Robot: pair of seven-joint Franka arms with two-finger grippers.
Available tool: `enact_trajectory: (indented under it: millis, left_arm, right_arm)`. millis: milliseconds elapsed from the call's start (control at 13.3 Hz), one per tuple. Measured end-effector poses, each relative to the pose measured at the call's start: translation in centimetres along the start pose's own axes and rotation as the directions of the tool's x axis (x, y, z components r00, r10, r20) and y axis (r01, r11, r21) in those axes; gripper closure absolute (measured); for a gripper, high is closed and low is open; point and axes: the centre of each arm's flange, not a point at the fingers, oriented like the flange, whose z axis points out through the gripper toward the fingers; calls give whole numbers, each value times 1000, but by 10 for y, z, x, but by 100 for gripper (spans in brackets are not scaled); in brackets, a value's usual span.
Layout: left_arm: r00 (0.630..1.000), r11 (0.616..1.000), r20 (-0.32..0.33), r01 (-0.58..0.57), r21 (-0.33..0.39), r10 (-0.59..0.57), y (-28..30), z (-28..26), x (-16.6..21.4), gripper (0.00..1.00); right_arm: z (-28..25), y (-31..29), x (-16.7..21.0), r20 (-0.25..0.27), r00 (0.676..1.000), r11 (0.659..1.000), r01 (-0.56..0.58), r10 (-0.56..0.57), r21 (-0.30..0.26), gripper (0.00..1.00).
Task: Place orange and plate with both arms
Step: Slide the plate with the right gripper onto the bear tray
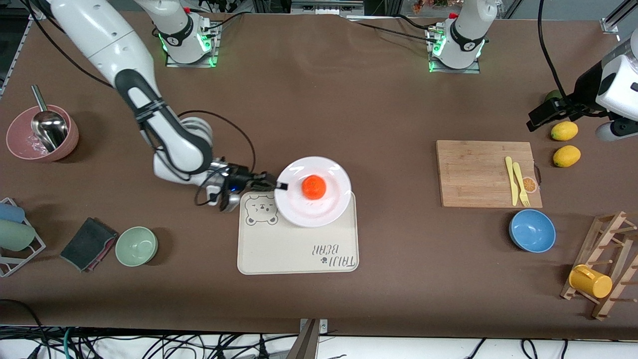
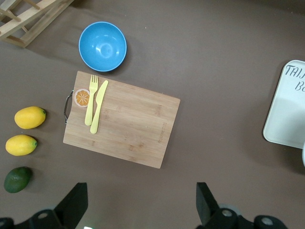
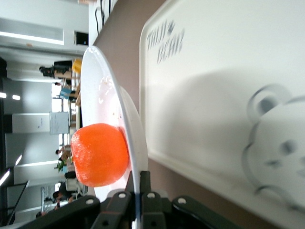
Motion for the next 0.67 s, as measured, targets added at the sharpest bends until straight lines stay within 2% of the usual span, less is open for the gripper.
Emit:
enact_trajectory:
  millis: [75,225,450,600,675]
  left_arm:
    - [1000,1000,0,0,0,0,0,0,0,0]
    - [1000,1000,0,0,0,0,0,0,0,0]
    - [1000,1000,0,0,0,0,0,0,0,0]
    - [1000,1000,0,0,0,0,0,0,0,0]
    - [1000,1000,0,0,0,0,0,0,0,0]
  right_arm:
    - [-15,17,14,-26,1000,1000,-8,8,-12,96]
    - [-18,48,27,-44,998,999,-41,40,-11,96]
    - [5,81,30,-35,997,998,-70,70,5,96]
    - [10,78,34,-33,997,998,-64,65,19,96]
    - [12,77,34,-30,998,998,-61,62,20,91]
